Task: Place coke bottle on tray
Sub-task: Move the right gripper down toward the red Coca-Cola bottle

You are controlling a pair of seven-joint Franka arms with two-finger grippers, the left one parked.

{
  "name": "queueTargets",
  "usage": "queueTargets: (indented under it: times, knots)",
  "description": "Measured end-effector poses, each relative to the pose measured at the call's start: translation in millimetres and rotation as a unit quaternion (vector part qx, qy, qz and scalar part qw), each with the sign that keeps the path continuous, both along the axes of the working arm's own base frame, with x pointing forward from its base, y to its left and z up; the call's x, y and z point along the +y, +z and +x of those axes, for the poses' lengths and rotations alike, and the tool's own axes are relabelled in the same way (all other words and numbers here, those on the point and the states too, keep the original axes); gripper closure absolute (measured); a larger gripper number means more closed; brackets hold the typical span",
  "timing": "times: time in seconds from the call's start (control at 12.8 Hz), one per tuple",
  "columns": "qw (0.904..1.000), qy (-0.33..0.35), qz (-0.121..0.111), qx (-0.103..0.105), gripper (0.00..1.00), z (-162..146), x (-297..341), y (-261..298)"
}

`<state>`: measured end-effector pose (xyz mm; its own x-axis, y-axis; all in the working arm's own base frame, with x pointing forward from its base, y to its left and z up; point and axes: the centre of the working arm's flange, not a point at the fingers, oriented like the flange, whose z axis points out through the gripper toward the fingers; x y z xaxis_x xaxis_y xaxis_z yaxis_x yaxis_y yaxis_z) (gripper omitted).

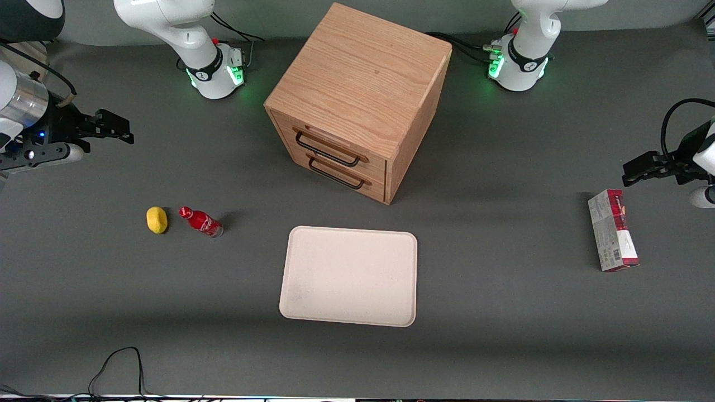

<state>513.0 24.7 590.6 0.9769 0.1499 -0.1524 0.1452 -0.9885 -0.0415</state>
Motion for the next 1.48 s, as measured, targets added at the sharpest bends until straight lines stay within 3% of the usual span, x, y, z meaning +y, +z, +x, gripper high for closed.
queueTargets:
  times: [0.54,1.01,1.25,1.48]
  knots:
    - [1.0000,0.003,-0.001,0.000,0.00,2,3,2]
    - [0.9998,0.004,-0.004,0.019,0.00,9,5,11]
    - [0.9997,-0.001,-0.009,0.021,0.00,34,9,14]
    - [0.9984,-0.027,-0.026,0.042,0.00,84,25,2]
